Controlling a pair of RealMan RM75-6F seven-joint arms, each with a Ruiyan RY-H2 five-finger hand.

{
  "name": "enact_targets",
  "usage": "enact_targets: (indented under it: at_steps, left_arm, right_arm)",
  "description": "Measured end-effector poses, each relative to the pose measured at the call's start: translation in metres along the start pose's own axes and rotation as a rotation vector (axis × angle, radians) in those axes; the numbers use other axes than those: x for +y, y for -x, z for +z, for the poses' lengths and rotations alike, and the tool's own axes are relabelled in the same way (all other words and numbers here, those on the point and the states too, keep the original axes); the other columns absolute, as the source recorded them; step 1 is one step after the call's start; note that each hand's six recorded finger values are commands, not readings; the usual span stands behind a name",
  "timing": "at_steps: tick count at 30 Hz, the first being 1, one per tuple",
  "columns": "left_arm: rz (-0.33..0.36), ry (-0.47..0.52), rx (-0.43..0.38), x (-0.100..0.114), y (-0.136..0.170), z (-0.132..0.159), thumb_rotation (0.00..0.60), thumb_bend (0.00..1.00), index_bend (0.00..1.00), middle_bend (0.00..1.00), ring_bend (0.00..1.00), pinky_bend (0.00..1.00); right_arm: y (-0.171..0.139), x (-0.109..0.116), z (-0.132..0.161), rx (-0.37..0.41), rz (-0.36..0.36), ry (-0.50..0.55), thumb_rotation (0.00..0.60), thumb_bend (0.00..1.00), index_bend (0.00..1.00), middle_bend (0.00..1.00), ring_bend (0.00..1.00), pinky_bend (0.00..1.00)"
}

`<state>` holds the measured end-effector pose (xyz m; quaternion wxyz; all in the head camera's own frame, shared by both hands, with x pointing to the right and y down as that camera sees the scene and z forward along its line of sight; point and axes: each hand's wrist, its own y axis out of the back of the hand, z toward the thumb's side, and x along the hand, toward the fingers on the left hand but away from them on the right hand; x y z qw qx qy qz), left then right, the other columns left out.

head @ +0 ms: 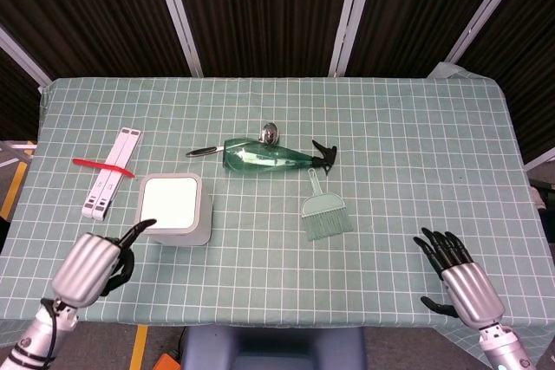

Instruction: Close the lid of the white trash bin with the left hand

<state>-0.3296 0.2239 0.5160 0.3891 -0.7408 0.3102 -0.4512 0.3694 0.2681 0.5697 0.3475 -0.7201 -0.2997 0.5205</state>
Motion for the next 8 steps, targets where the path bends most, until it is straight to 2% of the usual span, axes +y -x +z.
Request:
enact_targets:
  at_steps: [5, 8]
  left_arm:
    - [0.007, -0.049, 0.076, -0.031, 0.045, -0.043, 0.600, 0.44, 0.11, 0.00, 0.00, 0.00]
    - [-0.028, -0.044, 0.114, -0.054, 0.069, -0.057, 0.600, 0.44, 0.11, 0.00, 0.00, 0.00]
  right_arm:
    - [-0.001, 0.000, 0.001, 0.004, -0.002, -0.001, 0.600, 0.24, 0.00, 0.00, 0.00, 0.00]
    - [-0.003, 0.001, 0.001, 0.003, -0.007, 0.002, 0.600, 0.24, 0.00, 0.00, 0.00, 0.00]
